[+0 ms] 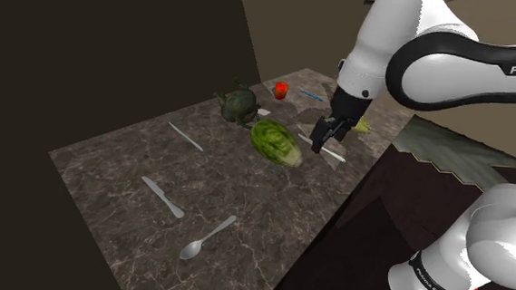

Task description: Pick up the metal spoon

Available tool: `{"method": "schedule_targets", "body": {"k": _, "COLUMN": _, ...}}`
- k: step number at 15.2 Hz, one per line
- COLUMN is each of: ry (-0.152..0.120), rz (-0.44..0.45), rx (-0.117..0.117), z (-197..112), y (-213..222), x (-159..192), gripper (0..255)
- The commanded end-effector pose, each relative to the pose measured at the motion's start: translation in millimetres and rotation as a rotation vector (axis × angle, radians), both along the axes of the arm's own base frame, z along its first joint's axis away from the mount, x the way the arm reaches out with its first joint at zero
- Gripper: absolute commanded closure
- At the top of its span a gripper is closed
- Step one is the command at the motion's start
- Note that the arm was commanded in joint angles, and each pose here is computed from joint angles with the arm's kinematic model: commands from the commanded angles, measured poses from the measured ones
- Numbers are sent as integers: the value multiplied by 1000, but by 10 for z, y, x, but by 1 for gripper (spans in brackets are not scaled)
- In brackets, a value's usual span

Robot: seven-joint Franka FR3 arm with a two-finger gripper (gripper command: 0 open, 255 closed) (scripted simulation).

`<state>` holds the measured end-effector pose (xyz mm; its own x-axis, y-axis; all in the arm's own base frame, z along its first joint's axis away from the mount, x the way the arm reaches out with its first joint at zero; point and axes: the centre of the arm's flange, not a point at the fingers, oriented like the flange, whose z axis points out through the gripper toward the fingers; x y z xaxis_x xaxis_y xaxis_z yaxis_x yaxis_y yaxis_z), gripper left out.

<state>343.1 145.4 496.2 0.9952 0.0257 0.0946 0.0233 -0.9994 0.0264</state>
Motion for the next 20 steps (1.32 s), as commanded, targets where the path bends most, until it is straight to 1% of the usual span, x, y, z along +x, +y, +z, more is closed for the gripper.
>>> {"method": "schedule_targets", "body": {"k": 1, "ry": -5, "rz": 6, "rx": 1, "z": -175, "y": 177, "x": 75, "gripper": 0}}
{"method": "schedule_targets", "body": {"k": 20, "ry": -38, "rz": 74, "rx": -2, "z": -1668, "y": 2114, "x": 568, "gripper": 0}}
